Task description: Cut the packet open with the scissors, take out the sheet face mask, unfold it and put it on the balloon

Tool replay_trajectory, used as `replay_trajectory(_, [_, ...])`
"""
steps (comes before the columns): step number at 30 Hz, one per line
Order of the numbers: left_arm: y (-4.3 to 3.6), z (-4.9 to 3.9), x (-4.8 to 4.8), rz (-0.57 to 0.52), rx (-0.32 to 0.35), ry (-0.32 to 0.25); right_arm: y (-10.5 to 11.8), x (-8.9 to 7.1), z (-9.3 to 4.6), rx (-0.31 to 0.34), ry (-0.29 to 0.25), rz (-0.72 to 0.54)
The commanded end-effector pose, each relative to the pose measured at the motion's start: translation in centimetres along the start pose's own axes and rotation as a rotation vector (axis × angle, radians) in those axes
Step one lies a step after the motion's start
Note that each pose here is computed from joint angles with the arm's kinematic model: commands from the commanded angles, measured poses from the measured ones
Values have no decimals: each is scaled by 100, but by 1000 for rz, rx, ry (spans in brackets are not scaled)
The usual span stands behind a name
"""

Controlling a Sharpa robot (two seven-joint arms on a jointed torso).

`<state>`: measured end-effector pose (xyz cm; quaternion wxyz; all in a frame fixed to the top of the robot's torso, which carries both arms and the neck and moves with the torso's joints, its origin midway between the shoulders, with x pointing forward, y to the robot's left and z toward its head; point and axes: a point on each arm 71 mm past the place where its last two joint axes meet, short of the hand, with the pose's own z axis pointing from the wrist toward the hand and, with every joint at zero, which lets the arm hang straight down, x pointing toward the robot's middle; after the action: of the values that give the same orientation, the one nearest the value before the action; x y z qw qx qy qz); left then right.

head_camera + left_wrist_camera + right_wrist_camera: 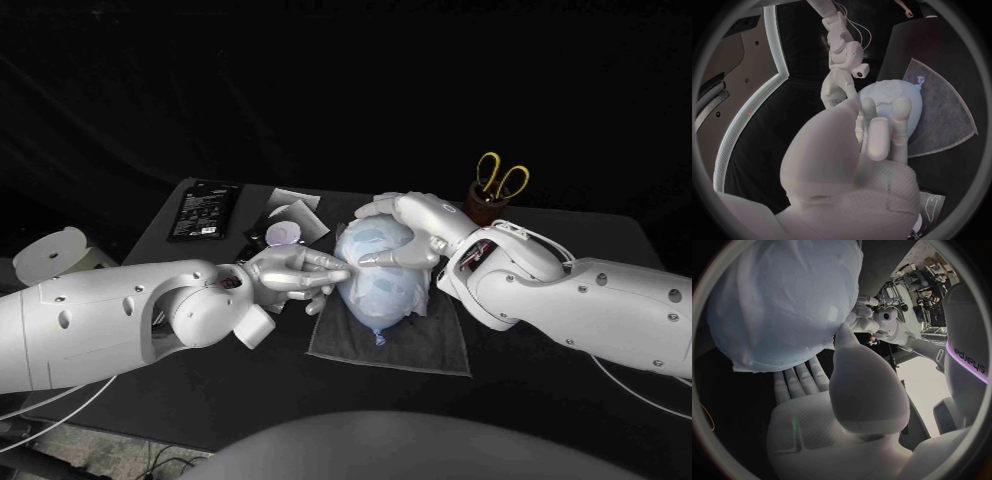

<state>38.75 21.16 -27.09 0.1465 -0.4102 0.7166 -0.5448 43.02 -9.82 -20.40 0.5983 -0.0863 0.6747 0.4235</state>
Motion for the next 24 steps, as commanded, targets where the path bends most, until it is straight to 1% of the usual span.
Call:
replay_trajectory(1, [-14, -4, 61, -18, 17, 68, -11, -8, -5, 2, -13, -1])
replay_trajectory(11, [-23, -11, 152, -34, 25, 164, -28, -8, -5, 9, -15, -2])
replay_trajectory(13, [-24, -14, 162, -35, 24, 174, -31, -9, -6, 11, -16, -2])
replay_trajectory(15, [-24, -27, 150, -33, 26, 170, -35, -10, -6, 12, -17, -2])
replay_trajectory(17, [-26, -52, 94, -28, 34, 137, -38, -10, -6, 13, -17, -3])
replay_trajectory(19, [-29, -88, 5, -19, 46, 83, -41, -10, -5, 14, -17, -3])
replay_trajectory(20, [-32, -125, -76, -10, 57, 35, -42, -10, -5, 15, -17, -2])
replay_trajectory(21, [-33, -142, -111, -5, 62, 15, -44, -10, -5, 15, -17, -2])
replay_trajectory(24, [-46, -224, -259, 37, 90, -74, -50, -10, -7, 16, -17, -1])
